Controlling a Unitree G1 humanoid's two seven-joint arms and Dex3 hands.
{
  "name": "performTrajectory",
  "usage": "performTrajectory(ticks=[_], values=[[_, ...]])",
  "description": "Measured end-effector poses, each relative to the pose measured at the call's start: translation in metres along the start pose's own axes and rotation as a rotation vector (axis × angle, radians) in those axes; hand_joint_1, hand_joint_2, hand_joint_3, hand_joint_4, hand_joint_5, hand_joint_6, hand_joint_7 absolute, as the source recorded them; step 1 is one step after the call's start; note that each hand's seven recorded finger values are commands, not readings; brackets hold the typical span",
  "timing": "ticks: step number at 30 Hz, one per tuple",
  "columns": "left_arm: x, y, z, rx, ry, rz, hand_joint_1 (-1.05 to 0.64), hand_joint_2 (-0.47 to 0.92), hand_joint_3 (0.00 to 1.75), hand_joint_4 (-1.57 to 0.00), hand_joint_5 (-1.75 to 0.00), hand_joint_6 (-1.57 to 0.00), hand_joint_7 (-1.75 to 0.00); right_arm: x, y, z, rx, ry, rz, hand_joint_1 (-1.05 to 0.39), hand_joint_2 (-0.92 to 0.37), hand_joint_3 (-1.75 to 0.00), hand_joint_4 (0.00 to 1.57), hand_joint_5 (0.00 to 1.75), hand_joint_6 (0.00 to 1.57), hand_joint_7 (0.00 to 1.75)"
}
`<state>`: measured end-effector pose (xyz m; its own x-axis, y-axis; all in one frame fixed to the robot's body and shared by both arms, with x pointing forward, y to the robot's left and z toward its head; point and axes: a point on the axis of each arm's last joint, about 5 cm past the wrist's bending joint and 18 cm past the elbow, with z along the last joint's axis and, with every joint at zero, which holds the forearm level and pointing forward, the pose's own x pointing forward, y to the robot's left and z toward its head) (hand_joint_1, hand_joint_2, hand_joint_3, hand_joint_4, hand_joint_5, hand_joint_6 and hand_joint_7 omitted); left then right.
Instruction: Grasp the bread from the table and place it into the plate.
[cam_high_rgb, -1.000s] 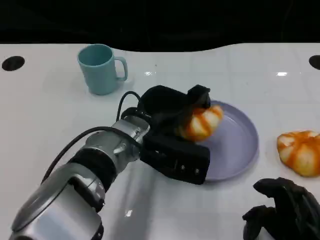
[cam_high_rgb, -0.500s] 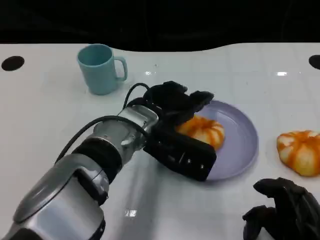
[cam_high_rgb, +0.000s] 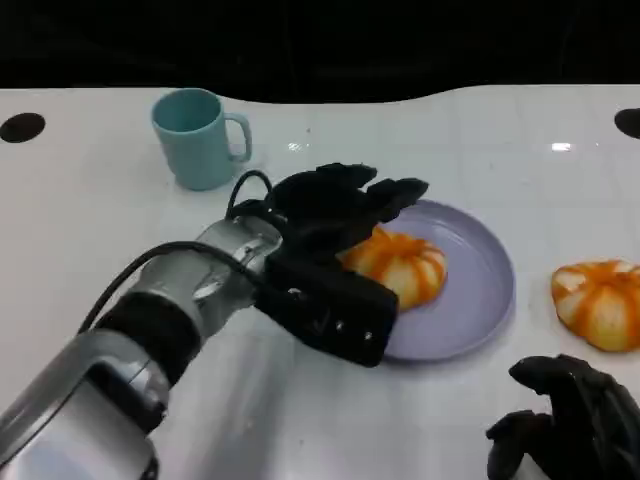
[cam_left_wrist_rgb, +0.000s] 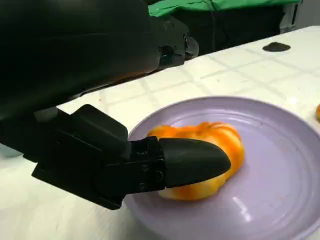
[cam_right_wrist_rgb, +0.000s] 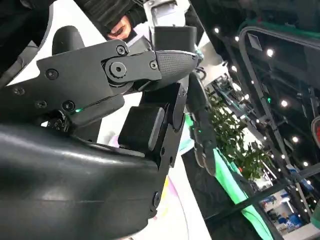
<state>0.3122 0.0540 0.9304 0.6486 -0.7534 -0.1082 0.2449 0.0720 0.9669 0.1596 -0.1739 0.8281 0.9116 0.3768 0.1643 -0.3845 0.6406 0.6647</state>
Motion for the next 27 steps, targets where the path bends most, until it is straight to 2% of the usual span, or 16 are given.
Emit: performTrajectory(ticks=[2, 3, 4, 5, 6, 7, 9, 12, 16, 19, 22, 25, 27], values=[[-0.012, -0.003, -0.006, -0.077, -0.032, 0.084, -1.05, 0.92, 0.75, -0.02, -0.6, -0.01, -0.01, 0.0, -0.0003, 0.0, 0.0, -0.001, -0.001, -0.59, -0.92, -0.33, 1.57, 0.61, 1.57, 0.26], [-0.018, -0.006, -0.009, -0.133, -0.051, 0.13, -1.05, 0.92, 0.74, -0.01, -0.79, -0.02, -0.01, 0.0, -0.0005, 0.0, 0.0, -0.001, -0.003, -0.6, -0.92, -0.33, 1.57, 0.61, 1.57, 0.26], [-0.023, -0.008, -0.011, -0.185, -0.067, 0.173, -1.05, 0.92, 0.74, 0.0, -0.86, -0.02, -0.02, 0.0, -0.0006, 0.0, 0.0, -0.001, -0.003, -0.6, -0.92, -0.33, 1.57, 0.61, 1.57, 0.26], [-0.028, -0.01, -0.013, -0.225, -0.078, 0.207, -1.05, 0.92, 0.72, -0.03, -1.17, -0.09, -0.34, 0.0, -0.0007, 0.0, -0.001, -0.001, -0.003, -0.6, -0.92, -0.33, 1.57, 0.61, 1.57, 0.26], [-0.032, -0.013, -0.014, -0.274, -0.084, 0.238, -1.05, 0.92, 0.68, -0.13, -1.42, -0.06, -0.85, 0.0, -0.0006, 0.0, -0.001, -0.001, 0.0, -0.6, -0.92, -0.33, 1.57, 0.62, 1.57, 0.27], [-0.037, -0.016, -0.016, -0.339, -0.091, 0.281, -1.05, 0.92, 0.66, -0.19, -1.51, -0.06, -1.07, 0.0, -0.0005, 0.0, -0.001, -0.002, 0.002, -0.6, -0.92, -0.33, 1.57, 0.62, 1.57, 0.27], [-0.047, -0.022, -0.018, -0.473, -0.107, 0.368, -1.05, 0.92, 0.61, -0.42, -1.54, -0.21, -1.26, 0.0, -0.0008, 0.0, 0.0, -0.002, 0.001, -0.59, -0.92, -0.33, 1.57, 0.62, 1.57, 0.26], [-0.058, -0.031, -0.019, -0.649, -0.144, 0.471, -1.03, 0.92, 0.57, -0.61, -1.59, -0.4, -1.37, 0.0, -0.0012, 0.001, 0.004, -0.002, 0.0, -0.59, -0.92, -0.33, 1.57, 0.61, 1.57, 0.25], [-0.068, -0.04, -0.02, -0.8, -0.19, 0.52, -1.02, 0.92, 0.49, -0.86, -1.71, -0.69, -1.49, 0.0, -0.0013, 0.001, 0.008, 0.003, 0.0, -0.58, -0.92, -0.33, 1.57, 0.61, 1.57, 0.25], [-0.078, -0.051, -0.021, -0.921, -0.212, 0.518, -1.04, 0.92, 0.4, -0.98, -1.72, -0.85, -1.48, -0.001, -0.002, 0.001, 0.009, 0.005, -0.004, -0.58, -0.92, -0.33, 1.57, 0.61, 1.57, 0.24], [-0.09, -0.062, -0.021, -1.048, -0.205, 0.536, -1.05, 0.92, 0.31, -1.03, -1.71, -0.97, -1.46, -0.001, -0.0023, 0.001, 0.01, 0.009, -0.004, -0.59, -0.92, -0.33, 1.57, 0.61, 1.57, 0.25], [-0.102, -0.074, -0.018, -1.23, -0.213, 0.573, -1.05, 0.92, 0.17, -1.19, -1.49, -1.18, -1.26, -0.002, -0.0021, 0.001, 0.009, 0.008, -0.004, -0.59, -0.92, -0.35, 1.57, 0.62, 1.57, 0.25], [-0.109, -0.084, -0.015, -1.395, -0.229, 0.58, -1.05, 0.92, 0.1, -1.25, -1.42, -1.23, -1.21, -0.001, -0.002, 0.002, 0.007, 0.007, -0.003, -0.59, -0.92, -0.35, 1.57, 0.62, 1.57, 0.26]])
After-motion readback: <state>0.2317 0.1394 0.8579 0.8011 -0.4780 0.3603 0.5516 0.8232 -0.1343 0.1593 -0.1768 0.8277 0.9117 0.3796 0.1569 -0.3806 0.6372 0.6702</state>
